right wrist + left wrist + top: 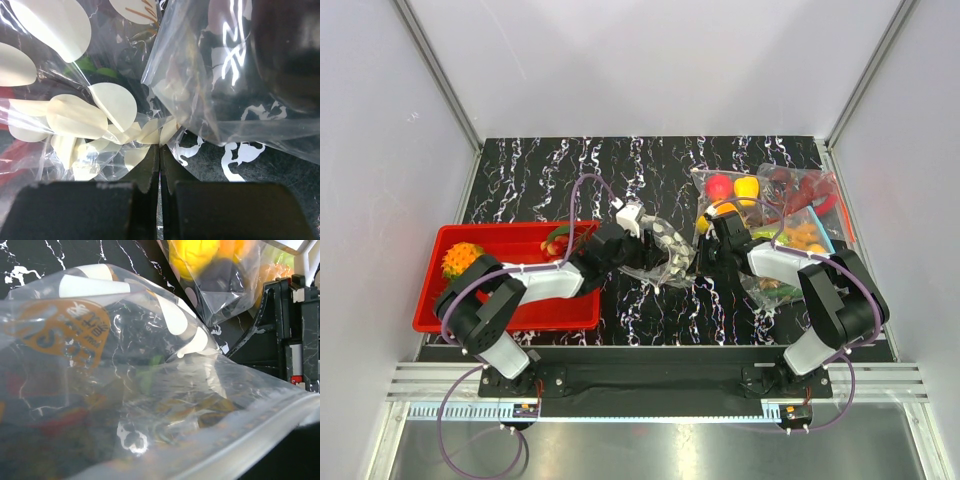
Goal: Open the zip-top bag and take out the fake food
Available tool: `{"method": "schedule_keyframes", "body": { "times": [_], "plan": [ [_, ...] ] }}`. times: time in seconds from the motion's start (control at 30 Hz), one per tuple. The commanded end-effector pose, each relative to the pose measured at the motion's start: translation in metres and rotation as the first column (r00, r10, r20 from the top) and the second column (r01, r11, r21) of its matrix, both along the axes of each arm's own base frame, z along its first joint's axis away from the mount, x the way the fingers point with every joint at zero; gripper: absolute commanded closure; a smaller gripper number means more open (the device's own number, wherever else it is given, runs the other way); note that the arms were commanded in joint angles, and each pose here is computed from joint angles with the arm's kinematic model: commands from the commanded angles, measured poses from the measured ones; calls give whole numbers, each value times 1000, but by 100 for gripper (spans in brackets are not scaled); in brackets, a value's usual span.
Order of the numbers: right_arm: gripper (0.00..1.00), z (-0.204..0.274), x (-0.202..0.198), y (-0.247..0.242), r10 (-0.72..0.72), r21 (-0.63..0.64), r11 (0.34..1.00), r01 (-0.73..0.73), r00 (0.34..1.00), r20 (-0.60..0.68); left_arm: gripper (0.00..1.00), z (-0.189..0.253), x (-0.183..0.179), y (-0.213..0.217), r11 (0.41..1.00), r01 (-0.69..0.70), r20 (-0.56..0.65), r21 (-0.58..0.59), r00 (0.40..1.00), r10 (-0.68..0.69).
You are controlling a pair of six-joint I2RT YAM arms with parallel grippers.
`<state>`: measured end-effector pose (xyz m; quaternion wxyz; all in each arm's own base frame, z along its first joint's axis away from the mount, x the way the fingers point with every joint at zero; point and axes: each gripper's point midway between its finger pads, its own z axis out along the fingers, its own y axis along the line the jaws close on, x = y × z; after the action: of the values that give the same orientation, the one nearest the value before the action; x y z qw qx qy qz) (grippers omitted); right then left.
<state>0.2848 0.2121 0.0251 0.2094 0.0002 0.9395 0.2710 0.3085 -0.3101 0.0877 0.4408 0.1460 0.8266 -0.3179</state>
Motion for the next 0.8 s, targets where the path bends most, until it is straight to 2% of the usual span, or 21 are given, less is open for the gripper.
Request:
{"method": "schedule_keyframes", "body": {
  "times": [0.0,0.17,0.33,0.67,0.77],
  "plan": [
    [100,5,9,3,2,14,1000,-2,1000,28,38,14,19,-6,999,-32,53,-28,998,34],
    [100,8,12,5,3,18,1000,-4,999,34,38,5,13,-23,998,46,23,-44,999,-45],
    [100,8,13,7,6,25,1000,-7,999,33,38,14,3,-36,992,107,43,-71,994,-104],
    [100,11,13,8,4,33,999,-5,999,36,36,-10,-12,-54,986,163,-17,-19,986,-163],
    [100,13,13,8,6,37,999,-7,999,39,34,-19,-14,-53,988,151,-33,33,988,-150]
  ]
}}
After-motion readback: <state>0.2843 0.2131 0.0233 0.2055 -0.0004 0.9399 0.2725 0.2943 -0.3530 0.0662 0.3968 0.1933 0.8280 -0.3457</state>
